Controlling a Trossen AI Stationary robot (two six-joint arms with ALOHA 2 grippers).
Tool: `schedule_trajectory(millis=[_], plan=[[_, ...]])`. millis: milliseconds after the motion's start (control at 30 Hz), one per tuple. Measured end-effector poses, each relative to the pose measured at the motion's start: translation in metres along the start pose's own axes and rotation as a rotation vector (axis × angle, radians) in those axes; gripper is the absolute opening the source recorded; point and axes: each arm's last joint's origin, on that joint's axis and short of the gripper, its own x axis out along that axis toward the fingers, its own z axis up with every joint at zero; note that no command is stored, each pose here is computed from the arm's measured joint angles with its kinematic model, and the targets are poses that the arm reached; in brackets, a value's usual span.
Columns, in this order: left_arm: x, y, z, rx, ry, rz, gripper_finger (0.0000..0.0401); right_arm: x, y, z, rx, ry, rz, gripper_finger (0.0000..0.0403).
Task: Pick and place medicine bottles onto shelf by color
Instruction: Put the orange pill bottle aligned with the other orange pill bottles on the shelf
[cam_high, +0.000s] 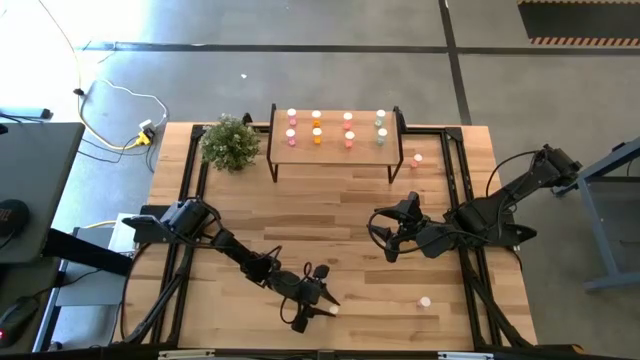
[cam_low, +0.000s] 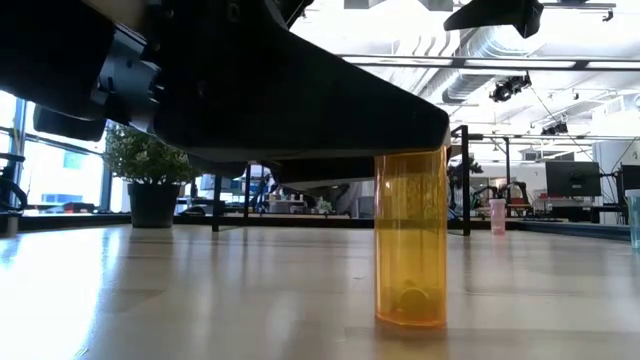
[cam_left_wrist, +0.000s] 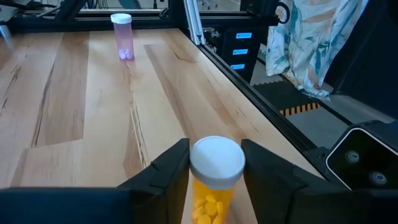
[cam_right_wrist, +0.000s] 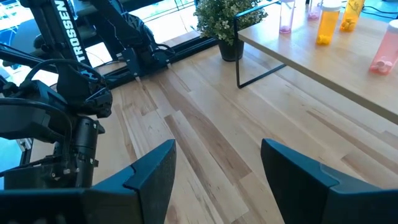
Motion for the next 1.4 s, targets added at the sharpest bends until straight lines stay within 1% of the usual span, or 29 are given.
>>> schedule_trajectory(millis=[167, 400, 533, 667, 833, 1000, 1200, 1400], plan=[[0.000, 0.000, 0.001, -0.023, -0.008, -0.001, 0.0121, 0.000, 0.000, 0.000, 0.000, 0.000, 0.001, 0.0226], [-0.001, 0.000, 0.004, -0.029, -0.020, -0.002, 0.0122, 0.000, 0.000, 0.000, 0.000, 0.001, 0.001, 0.0226], [-0.003, 0.002, 0.013, -0.033, -0.048, 0.003, 0.0123, 0.000, 0.000, 0.000, 0.001, 0.001, 0.002, 0.0226], [-0.007, 0.010, 0.030, -0.035, -0.090, 0.020, 0.0123, 0.000, 0.001, 0.000, 0.008, 0.002, 0.011, 0.0226], [-0.016, 0.028, 0.054, -0.033, -0.130, 0.063, 0.0123, 0.000, 0.001, 0.001, 0.018, -0.007, 0.017, 0.0226], [-0.030, 0.049, 0.079, 0.001, -0.123, 0.124, 0.0123, 0.000, 0.002, 0.003, 0.030, -0.017, 0.025, 0.0226], [-0.056, 0.077, 0.110, 0.055, -0.088, 0.207, 0.0123, -0.001, 0.003, 0.008, 0.008, -0.084, -0.001, 0.0226], [-0.089, 0.107, 0.137, 0.081, -0.063, 0.301, 0.0123, -0.012, -0.007, 0.026, -0.006, -0.176, -0.030, 0.0226]])
